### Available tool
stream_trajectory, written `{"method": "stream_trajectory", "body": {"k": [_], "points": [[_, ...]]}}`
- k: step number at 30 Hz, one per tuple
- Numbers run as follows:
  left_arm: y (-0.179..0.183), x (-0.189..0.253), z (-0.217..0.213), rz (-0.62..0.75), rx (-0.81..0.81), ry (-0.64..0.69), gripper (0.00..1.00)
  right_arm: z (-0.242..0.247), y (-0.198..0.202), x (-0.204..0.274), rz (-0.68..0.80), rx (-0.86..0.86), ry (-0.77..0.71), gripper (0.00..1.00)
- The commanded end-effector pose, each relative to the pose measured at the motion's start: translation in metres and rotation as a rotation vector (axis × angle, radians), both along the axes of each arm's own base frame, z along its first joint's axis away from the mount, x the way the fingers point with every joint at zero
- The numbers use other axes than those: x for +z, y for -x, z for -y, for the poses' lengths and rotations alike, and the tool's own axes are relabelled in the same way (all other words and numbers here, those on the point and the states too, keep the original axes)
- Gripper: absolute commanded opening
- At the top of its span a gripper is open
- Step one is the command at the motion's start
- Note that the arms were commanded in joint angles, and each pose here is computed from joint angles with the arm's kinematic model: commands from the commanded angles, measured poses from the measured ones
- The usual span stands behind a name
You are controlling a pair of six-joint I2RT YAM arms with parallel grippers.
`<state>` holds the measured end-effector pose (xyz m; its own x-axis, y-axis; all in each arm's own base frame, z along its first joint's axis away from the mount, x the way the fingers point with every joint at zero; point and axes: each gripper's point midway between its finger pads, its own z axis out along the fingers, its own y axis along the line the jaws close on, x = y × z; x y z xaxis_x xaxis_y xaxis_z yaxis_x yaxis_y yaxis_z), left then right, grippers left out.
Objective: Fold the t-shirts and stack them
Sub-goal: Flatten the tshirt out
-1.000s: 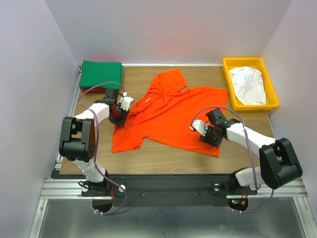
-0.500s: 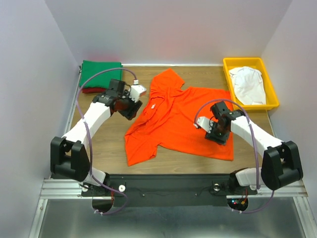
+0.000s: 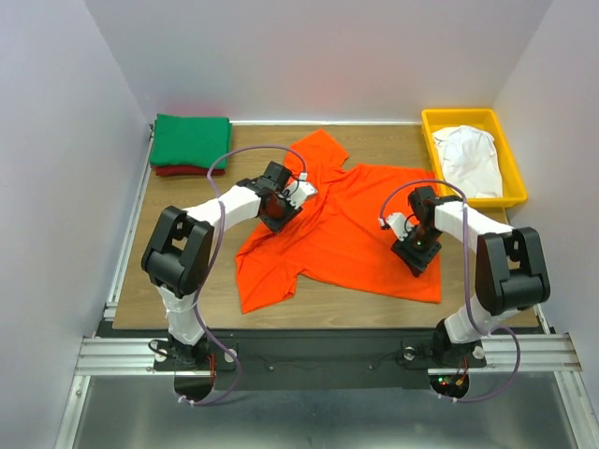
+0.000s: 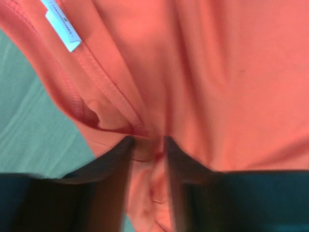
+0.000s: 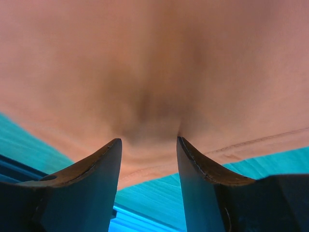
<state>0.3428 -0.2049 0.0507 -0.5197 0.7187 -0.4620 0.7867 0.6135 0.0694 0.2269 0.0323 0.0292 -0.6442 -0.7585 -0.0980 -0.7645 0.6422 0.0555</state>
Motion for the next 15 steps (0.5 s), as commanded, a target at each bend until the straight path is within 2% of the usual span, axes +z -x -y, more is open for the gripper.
{"method": "stream_trajectory", "body": {"k": [1,2,7,11,15], "points": [[-0.029,0.019,-0.005,0.112,0.063,-0.025,0.38,0.014,-0.006,-0.012,-0.017,-0.077,0.015,0.55],[-0.03,0.02,-0.007,0.119,0.072,-0.025,0.28,0.018,-0.004,-0.016,-0.026,-0.081,0.025,0.55],[-0.03,0.028,-0.046,0.134,0.151,-0.017,0.01,0.032,0.001,-0.031,-0.036,-0.039,0.09,0.54],[-0.027,0.016,-0.096,0.113,0.239,-0.061,0.0,0.041,0.003,-0.04,-0.036,-0.01,0.134,0.54],[-0.009,-0.012,-0.144,0.044,0.314,-0.139,0.0,0.048,0.01,-0.042,-0.038,0.045,0.165,0.54]]}}
